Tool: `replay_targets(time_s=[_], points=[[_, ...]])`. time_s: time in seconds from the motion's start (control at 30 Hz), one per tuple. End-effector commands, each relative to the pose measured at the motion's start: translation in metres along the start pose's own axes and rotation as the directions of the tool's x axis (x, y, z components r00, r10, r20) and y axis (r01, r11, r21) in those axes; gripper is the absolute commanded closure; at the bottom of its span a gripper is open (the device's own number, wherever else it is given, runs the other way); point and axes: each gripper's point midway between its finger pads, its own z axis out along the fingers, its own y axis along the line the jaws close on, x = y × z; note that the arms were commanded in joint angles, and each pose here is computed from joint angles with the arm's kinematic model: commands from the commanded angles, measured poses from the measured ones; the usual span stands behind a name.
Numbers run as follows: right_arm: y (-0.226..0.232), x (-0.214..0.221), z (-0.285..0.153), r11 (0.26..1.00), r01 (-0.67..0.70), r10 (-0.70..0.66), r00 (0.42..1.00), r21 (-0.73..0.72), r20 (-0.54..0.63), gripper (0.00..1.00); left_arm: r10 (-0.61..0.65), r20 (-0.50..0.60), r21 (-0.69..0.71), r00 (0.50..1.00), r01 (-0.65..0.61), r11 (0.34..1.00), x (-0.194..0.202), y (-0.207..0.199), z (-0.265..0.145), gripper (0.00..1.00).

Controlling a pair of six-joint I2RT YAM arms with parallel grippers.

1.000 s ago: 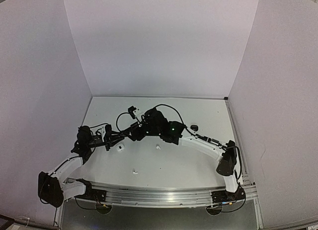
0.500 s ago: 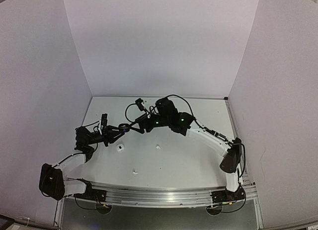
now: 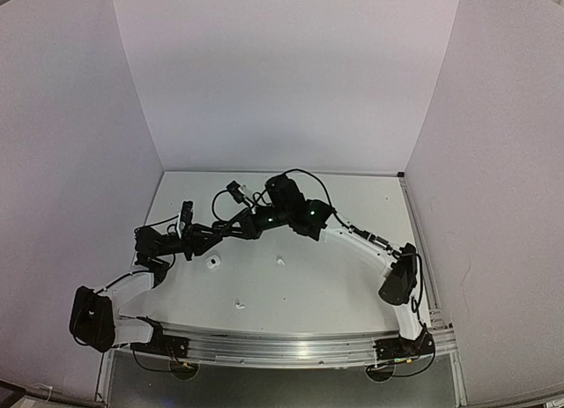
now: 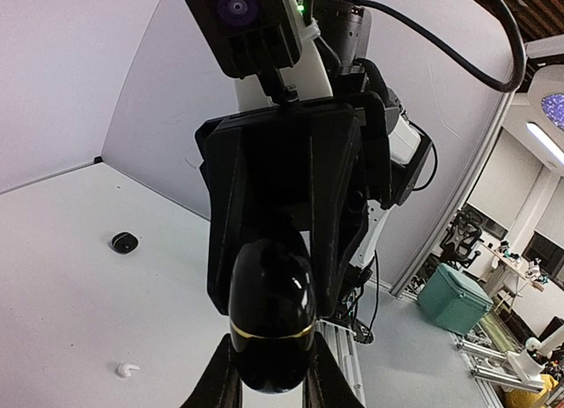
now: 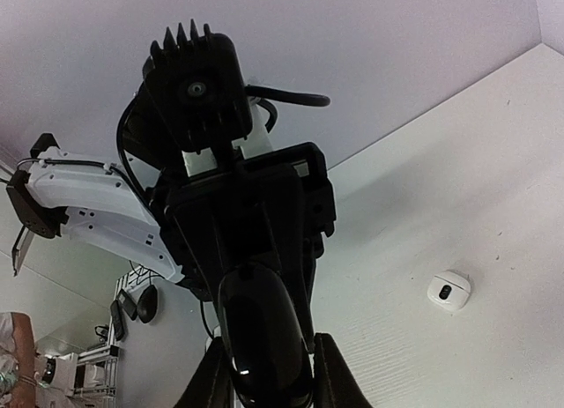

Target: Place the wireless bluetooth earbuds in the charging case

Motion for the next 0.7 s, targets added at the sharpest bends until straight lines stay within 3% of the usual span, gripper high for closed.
replay_targets(time_s=[0.0,0.1,0.23,0.27,0.37,0.4,0.43,0.67], points=[[0.015,-0.009,0.0,0.998,0.015,-0.014,1.0,-0.061,0.01,0.87,0.072,0.034,0.027,0.997,-0.073,0.997,-0.018,-0.01,0.003,1.0],[0.015,-0.01,-0.001,0.998,0.014,-0.014,1.0,-0.063,0.012,0.99,0.069,0.031,0.026,0.997,-0.07,0.997,-0.016,-0.009,0.003,1.0],[0.015,-0.009,-0.003,0.998,0.016,-0.015,1.0,-0.059,0.012,1.0,0.055,0.031,0.005,0.998,-0.055,0.998,-0.013,-0.004,0.003,0.99],[0.016,-0.009,-0.004,0.998,0.02,-0.019,1.0,-0.056,0.014,1.0,0.046,0.032,-0.009,0.998,-0.045,0.999,-0.012,-0.001,0.002,0.91],[0.01,-0.011,-0.011,0.999,0.013,-0.012,1.0,-0.033,0.021,1.0,0.031,0.03,-0.06,0.999,-0.029,0.998,-0.005,0.01,0.001,0.25],[0.005,-0.012,-0.016,1.0,0.005,-0.004,1.0,-0.018,0.025,1.0,0.031,0.024,-0.074,0.999,-0.029,0.997,-0.002,0.013,0.0,0.1],[-0.001,-0.012,-0.021,1.0,-0.004,0.004,1.0,-0.002,0.029,1.0,0.033,0.018,-0.088,0.999,-0.032,0.996,0.001,0.016,-0.001,0.01],[-0.078,0.006,-0.089,0.974,-0.157,0.15,0.987,0.166,0.052,1.0,0.107,0.006,-0.303,0.994,-0.1,0.948,0.011,0.041,-0.02,0.0]])
